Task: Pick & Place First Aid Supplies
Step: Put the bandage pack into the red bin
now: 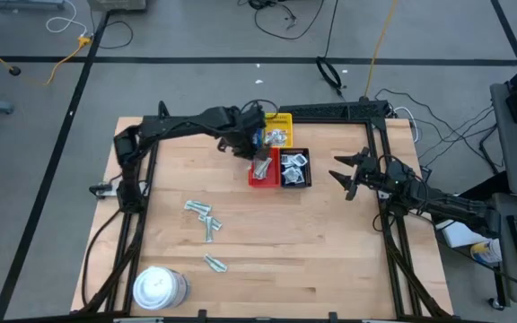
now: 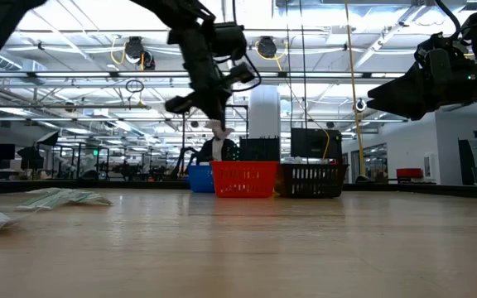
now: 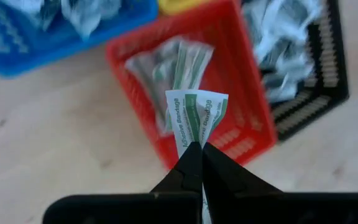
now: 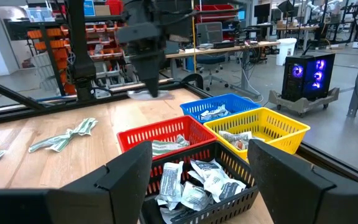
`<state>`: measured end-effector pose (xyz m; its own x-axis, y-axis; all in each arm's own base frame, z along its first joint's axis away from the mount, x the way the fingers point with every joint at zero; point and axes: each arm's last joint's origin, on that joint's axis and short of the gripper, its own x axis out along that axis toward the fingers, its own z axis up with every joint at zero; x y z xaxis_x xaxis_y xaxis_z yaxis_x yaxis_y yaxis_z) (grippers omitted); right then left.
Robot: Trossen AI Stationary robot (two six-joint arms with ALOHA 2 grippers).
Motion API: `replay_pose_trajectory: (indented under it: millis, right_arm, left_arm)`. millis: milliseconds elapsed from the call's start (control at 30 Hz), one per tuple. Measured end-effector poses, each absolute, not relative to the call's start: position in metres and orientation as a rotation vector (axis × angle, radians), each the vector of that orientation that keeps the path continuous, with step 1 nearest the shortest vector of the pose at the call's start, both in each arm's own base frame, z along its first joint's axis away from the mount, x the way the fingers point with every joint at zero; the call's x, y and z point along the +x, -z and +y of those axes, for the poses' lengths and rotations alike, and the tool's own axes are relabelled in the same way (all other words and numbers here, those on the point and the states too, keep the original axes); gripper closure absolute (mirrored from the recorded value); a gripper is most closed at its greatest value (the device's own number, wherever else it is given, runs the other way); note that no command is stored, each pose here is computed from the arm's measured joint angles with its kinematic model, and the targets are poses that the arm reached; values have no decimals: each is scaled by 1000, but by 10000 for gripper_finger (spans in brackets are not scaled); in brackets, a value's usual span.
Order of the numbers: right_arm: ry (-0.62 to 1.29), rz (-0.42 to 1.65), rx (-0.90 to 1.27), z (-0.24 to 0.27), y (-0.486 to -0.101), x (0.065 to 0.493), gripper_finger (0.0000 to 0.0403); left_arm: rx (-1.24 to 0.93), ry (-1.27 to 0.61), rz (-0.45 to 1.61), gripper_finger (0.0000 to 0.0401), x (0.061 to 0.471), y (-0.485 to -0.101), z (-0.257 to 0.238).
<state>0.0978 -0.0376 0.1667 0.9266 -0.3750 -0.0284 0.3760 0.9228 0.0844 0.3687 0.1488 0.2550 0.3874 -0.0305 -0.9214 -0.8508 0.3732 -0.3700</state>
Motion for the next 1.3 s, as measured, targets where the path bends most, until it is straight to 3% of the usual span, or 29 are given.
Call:
replay_pose_trajectory:
  millis: [333, 633, 833, 1067, 1300]
  right_arm:
    - [385, 12, 89, -38, -167, 98, 144]
    - [385, 12, 89, -38, -167, 98, 144]
    - [386, 12, 89, -38, -167, 98, 140]
    - [386, 12, 89, -38, -167, 98, 142]
    - [385, 12, 89, -38, -167, 98, 143]
  left_arm:
    - [-1080, -779, 1067, 400, 407, -236, 158]
    - [-1080, -822, 1166, 400, 423, -194, 148]
    - [-1107, -835, 1146, 393, 427, -188, 148]
    - [-1100, -876, 1129, 342, 426, -188, 150]
    - [-1128, -839, 1139, 225, 426, -188, 150]
